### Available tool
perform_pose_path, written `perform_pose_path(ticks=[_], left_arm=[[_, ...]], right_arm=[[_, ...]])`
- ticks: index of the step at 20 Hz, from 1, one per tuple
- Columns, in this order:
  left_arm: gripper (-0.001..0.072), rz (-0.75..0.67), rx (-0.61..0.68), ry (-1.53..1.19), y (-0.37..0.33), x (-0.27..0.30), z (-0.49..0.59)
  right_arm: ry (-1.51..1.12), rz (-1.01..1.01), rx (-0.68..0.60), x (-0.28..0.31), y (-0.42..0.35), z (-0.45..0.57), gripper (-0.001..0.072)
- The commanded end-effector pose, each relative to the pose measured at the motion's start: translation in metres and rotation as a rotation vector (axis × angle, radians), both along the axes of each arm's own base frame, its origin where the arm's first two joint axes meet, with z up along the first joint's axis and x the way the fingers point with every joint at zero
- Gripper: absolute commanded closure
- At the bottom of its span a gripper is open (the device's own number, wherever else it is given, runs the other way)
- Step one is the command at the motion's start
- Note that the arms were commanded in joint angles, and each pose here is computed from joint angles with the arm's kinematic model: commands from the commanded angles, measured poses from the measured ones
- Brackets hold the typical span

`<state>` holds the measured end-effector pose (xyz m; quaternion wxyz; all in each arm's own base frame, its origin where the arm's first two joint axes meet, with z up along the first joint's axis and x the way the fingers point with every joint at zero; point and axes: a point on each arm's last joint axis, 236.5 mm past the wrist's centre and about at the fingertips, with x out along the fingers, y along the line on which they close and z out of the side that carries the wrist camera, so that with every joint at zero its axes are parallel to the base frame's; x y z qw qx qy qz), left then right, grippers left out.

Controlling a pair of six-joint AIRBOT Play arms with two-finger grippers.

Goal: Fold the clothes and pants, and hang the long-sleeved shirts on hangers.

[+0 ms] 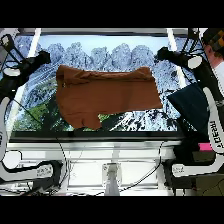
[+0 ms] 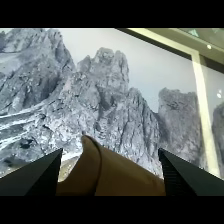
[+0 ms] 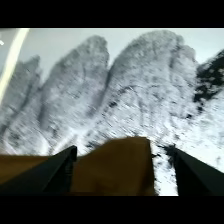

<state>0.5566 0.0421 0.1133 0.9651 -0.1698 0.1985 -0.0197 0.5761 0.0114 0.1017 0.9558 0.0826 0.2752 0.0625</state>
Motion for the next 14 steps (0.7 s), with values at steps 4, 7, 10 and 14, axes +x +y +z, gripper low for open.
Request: perform_pose_path(ticks=[4,7,10,14], left_arm=[[0.0013,-0.295,-0.028,0.414,-0.008,-0.107,-0.043],[0.0112,-0.31,-0.097,0.646,0.001,-0.161,-0.088],[0.0112,-0.348,-0.218,0.717,-0.029,-0.195,-0.124],[0.0112,-0.477,-0.235,0.805,-0.064,-0.246,-0.169]], right_arm=[[0.256,-0.024,-0.14,-0.057,-0.082,-0.033,0.0215],[0.329,-0.053,-0.116,-0.074,-0.105,-0.044,0.0216],[0.355,-0.06,-0.107,-0.081,-0.112,-0.047,0.0228],[0.365,-0.055,-0.103,-0.083,-0.11,-0.049,0.023]])
